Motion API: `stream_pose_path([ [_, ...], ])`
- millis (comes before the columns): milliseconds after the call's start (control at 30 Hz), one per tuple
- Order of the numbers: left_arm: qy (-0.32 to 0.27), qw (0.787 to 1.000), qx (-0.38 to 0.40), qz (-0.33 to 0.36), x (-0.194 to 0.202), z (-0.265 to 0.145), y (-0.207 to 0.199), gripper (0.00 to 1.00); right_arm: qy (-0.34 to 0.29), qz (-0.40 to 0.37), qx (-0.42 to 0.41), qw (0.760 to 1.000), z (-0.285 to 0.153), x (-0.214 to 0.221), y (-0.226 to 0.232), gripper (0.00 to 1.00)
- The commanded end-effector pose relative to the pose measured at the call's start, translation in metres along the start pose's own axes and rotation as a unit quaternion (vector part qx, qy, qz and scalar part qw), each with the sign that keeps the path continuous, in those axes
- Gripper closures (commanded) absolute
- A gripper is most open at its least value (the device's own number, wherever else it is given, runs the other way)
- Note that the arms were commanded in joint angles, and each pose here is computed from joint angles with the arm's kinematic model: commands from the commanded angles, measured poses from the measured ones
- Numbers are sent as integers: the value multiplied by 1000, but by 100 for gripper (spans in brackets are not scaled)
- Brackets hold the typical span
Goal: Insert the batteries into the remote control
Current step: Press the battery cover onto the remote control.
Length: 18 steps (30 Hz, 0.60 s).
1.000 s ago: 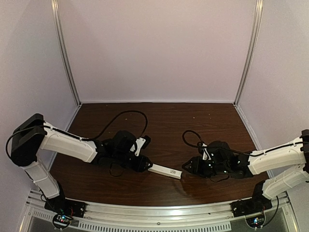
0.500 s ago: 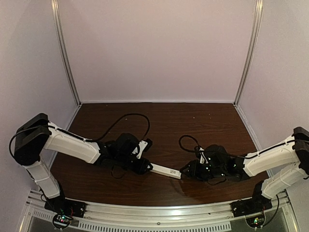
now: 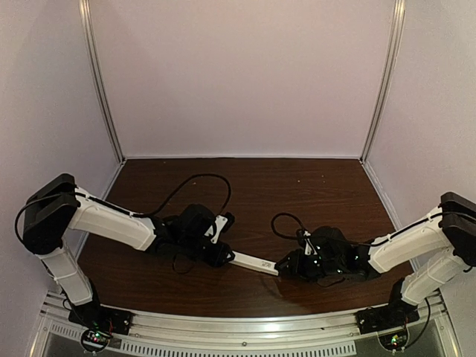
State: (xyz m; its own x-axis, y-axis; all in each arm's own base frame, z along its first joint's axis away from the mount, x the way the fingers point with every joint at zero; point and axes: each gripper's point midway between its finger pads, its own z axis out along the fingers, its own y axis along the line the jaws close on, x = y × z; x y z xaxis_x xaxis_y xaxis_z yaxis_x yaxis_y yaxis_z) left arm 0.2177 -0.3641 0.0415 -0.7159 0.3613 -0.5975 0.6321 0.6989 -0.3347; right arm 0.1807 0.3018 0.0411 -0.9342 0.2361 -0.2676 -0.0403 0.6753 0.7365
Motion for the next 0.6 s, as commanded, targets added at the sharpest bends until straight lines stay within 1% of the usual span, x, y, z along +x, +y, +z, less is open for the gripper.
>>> stream_pose_path([
  [0, -6, 1000, -2, 6, -7, 3, -3, 69, 5, -2, 5, 1000, 3, 5, -7, 65],
  [400, -5, 1000, -8, 8, -8, 5, -1, 70, 11, -3, 7, 1000, 10, 7, -9, 66],
  [567, -5, 1000, -13, 10, -8, 5, 0, 75, 16, -1, 12, 1000, 13, 10, -13, 67],
])
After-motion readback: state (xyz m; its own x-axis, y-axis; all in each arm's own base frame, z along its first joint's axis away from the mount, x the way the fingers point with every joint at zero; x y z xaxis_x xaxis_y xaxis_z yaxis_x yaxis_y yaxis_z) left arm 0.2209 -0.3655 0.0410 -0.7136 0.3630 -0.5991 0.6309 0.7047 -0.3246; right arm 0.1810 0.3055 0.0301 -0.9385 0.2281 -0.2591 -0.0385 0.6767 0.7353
